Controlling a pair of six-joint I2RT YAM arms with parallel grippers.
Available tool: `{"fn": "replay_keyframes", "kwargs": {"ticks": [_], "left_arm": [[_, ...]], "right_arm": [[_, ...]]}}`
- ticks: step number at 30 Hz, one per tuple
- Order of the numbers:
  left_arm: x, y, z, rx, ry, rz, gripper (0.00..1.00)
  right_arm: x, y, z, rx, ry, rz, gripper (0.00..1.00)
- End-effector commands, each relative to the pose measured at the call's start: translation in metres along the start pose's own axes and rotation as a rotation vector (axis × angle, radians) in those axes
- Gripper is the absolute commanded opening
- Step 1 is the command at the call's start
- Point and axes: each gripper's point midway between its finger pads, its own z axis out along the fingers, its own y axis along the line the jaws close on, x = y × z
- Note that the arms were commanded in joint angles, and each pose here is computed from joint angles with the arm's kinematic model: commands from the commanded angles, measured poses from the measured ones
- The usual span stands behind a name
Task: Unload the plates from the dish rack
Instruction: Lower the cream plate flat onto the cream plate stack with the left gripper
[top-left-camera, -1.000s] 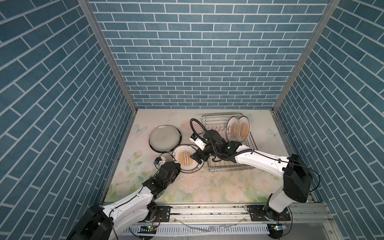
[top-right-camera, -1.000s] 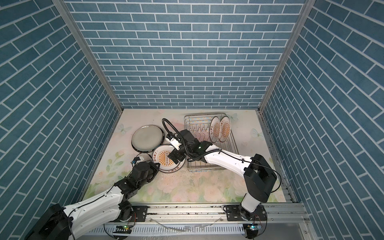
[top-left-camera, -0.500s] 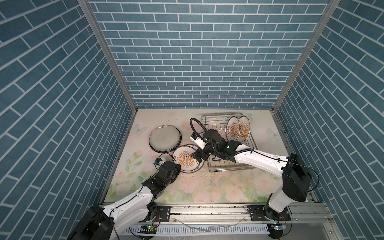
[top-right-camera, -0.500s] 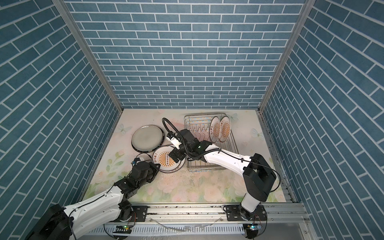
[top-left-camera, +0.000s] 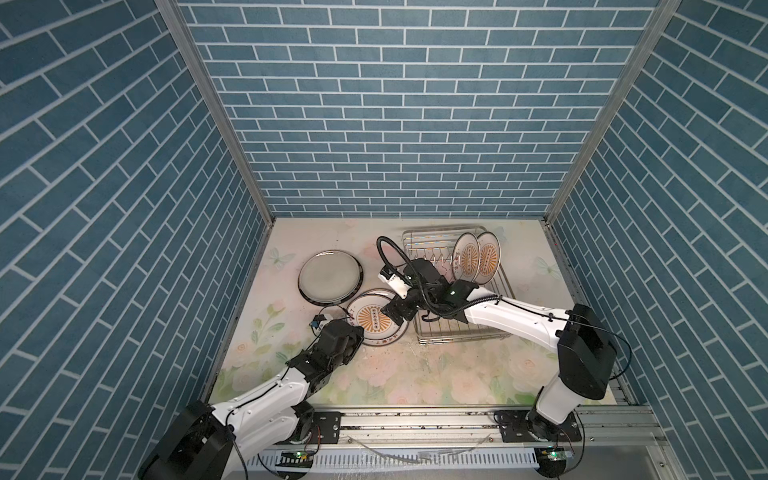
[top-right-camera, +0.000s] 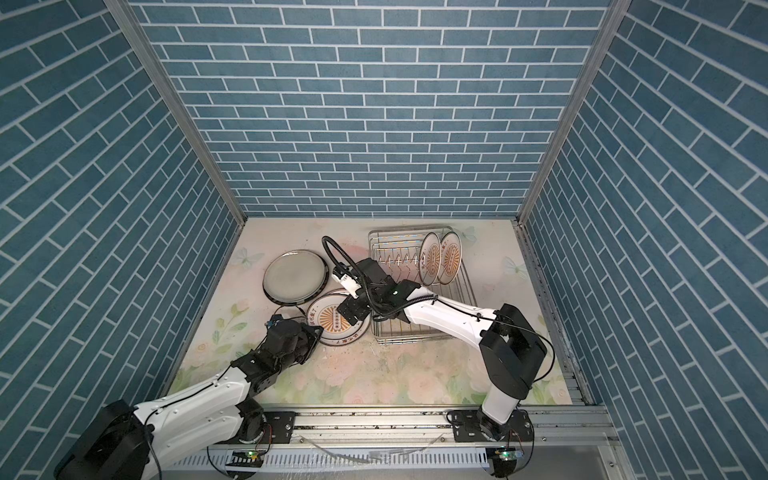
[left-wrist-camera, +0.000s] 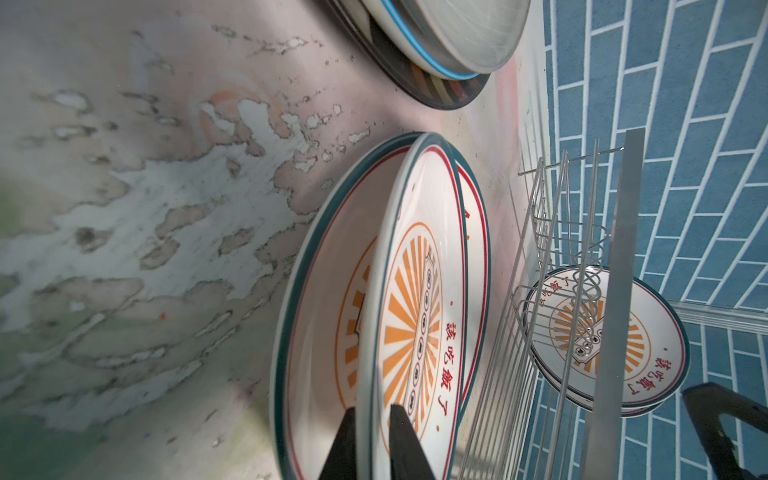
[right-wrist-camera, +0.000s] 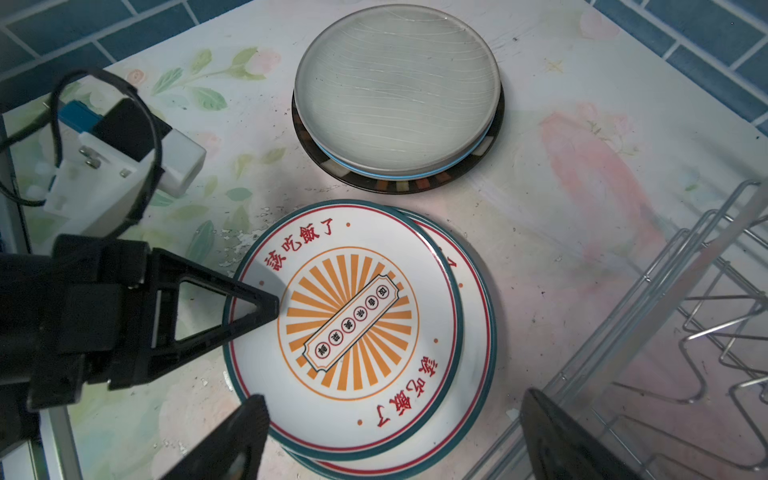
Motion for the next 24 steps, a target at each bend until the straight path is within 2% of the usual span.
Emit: {"fn": "replay_keyframes", "kwargs": {"ticks": [1,6,18,21,24], "left_arm": [[-0.004,-0.012,0.001,0.024,-0.007,0.001,0.2],[-0.002,-0.012,0.006,0.018,0.004,0.001,0.29],[0.0,-0.008,0.014,-0.042,0.016,0.008,0.3],[0.0,-0.008,0.014,-0.042,0.013,0.009,0.37],[0.0,-0.007,0.015,-0.046,0.012,0.011,0.38]], "right_arm": [[-0.009,-0.001,0.001,0.012,-0.002,-0.042,0.95],[-0.008,0.0,0.003,0.006,0.003,-0.042,0.95],[-0.007,-0.002,0.003,0.017,0.001,-0.042,0.95],[-0.007,-0.002,0.003,0.017,0.0,-0.042,0.95],[-0.007,-0.002,0.002,0.019,-0.001,-0.041,0.95]]}}
